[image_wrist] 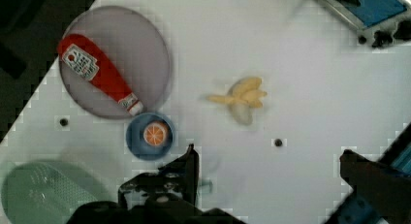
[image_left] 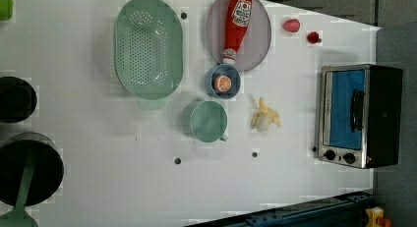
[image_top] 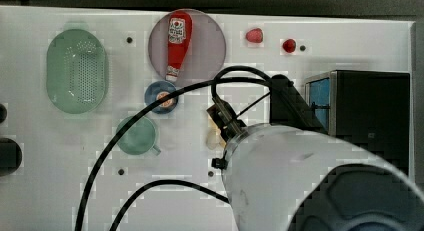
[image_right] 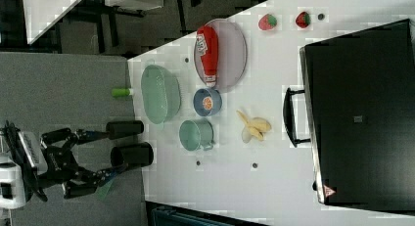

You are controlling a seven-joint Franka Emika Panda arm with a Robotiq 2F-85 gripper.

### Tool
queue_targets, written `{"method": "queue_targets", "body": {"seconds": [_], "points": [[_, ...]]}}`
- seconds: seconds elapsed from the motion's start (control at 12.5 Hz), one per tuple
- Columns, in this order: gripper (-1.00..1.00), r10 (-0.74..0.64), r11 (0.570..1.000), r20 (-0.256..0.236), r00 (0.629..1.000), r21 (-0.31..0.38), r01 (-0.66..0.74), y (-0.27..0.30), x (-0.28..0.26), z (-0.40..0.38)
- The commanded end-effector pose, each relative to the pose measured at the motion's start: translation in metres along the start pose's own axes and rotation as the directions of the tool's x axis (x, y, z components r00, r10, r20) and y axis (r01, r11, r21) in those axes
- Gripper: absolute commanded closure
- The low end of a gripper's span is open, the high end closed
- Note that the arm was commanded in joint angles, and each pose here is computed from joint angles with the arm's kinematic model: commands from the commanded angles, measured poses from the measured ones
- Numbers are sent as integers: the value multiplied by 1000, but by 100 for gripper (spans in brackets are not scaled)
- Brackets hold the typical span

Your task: Pick Banana and place it in mug.

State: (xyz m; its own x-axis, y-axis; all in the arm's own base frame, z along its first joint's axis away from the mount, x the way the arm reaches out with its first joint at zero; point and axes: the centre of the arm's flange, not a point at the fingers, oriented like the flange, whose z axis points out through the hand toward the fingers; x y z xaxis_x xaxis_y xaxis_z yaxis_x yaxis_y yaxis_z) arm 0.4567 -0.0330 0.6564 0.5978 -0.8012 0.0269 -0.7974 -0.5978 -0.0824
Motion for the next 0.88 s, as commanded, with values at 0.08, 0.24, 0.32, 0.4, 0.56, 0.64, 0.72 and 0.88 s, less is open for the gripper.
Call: {"method": "queue_targets", "body": {"seconds": [0.08,0.24,0.32,0.4,0.56,0.64,0.72,0.88], "points": [[-100,-18,986,128,992,-160,38,-23,20,155],[-100,-18,988,116,993,-150,36,-22,21,201],[-100,-19,989,107,994,-142,34,-20,20,225],[-100,-20,990,99,995,-136,33,-19,20,245],[-100,-20,991,93,995,-133,32,-13,16,288],[-100,-20,990,92,996,-134,32,-9,14,309],[-100,-19,991,87,996,-132,31,-6,12,329],[-100,-20,991,81,996,-131,30,3,6,369]]}}
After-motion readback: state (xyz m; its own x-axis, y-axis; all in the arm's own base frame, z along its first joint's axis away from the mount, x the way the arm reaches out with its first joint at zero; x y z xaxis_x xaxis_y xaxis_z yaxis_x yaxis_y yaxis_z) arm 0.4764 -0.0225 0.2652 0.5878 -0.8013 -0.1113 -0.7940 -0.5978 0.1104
